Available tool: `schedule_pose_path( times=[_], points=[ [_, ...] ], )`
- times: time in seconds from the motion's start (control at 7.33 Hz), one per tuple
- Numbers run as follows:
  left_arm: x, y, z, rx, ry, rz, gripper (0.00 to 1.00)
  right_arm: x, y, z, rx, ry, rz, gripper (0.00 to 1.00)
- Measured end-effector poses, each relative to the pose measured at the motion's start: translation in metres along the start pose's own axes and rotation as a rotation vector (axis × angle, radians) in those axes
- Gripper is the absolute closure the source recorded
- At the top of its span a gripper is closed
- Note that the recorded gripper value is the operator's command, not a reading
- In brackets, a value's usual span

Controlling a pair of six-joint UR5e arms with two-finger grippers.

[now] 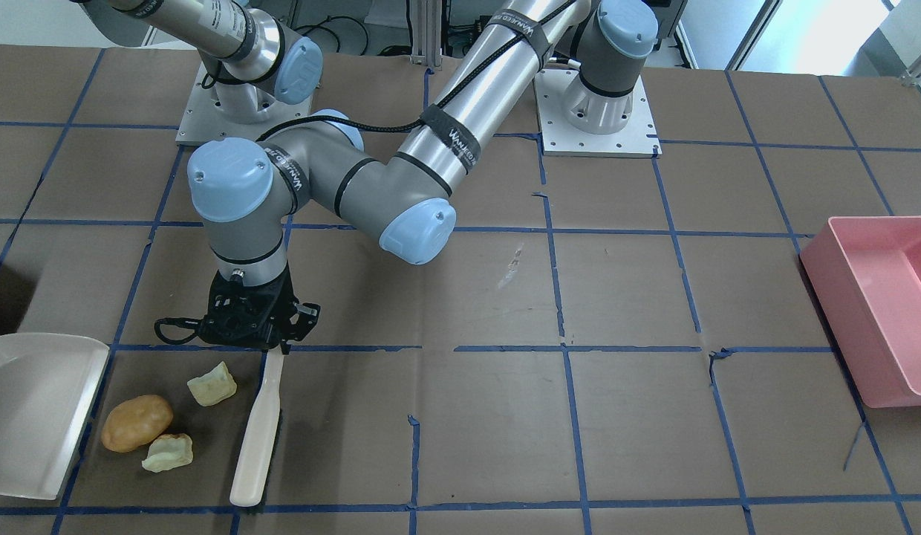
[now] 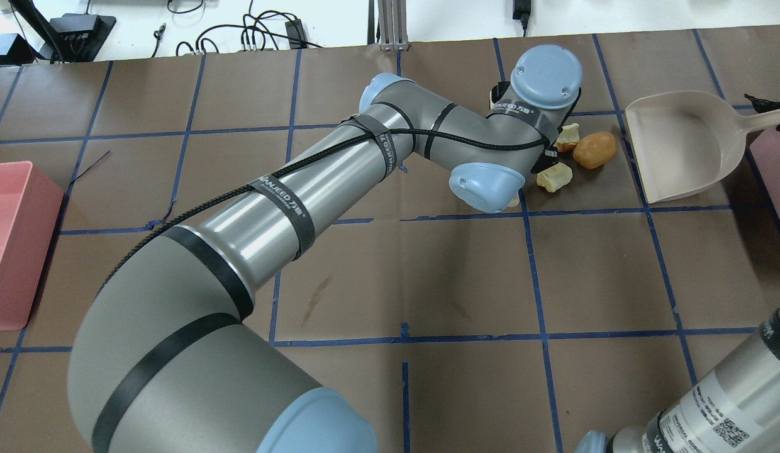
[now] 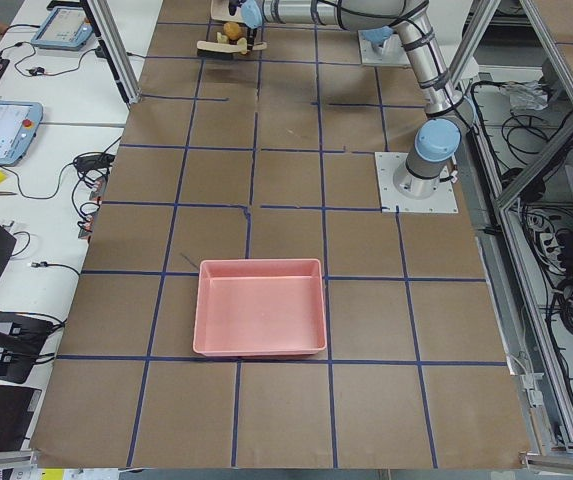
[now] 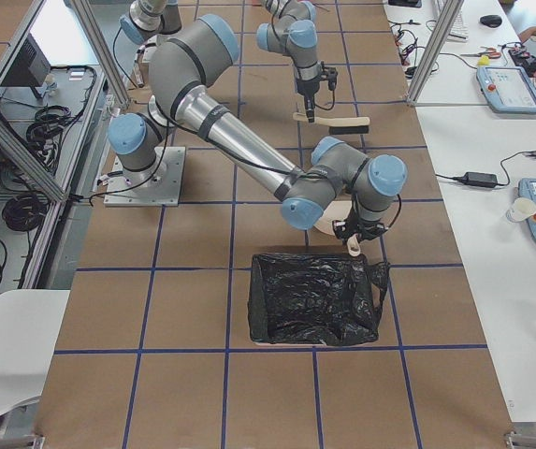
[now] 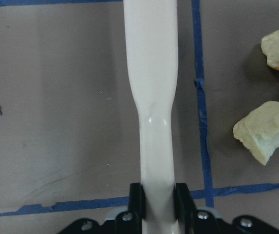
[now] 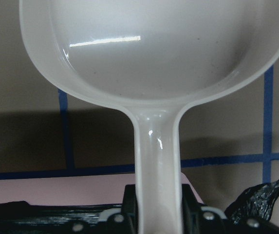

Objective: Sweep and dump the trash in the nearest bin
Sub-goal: 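Sweep the cubes and potato into the dustpan with the left-held brush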

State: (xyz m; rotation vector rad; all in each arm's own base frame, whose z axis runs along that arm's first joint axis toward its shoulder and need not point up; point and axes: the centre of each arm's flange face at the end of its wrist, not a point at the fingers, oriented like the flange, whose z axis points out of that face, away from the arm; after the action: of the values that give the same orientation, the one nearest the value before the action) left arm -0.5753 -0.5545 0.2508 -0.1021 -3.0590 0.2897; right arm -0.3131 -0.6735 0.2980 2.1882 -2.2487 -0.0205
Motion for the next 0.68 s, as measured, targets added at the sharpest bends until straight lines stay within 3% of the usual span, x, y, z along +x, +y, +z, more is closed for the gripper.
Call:
schedule_pose_path(
  times=[0.27, 0.68],
  points=[
    [0.023, 0.006, 0.014, 0.000, 0.004, 0.009, 1.00, 0.010, -0.013, 0.006, -0.012, 0.008, -0.051, 1.00],
    [0.055, 0.034, 0.030, -0.014, 0.002, 0.022, 1.00, 0.013, -0.016, 0.022, 0.006, -0.001, -0.047, 1.00]
  ],
)
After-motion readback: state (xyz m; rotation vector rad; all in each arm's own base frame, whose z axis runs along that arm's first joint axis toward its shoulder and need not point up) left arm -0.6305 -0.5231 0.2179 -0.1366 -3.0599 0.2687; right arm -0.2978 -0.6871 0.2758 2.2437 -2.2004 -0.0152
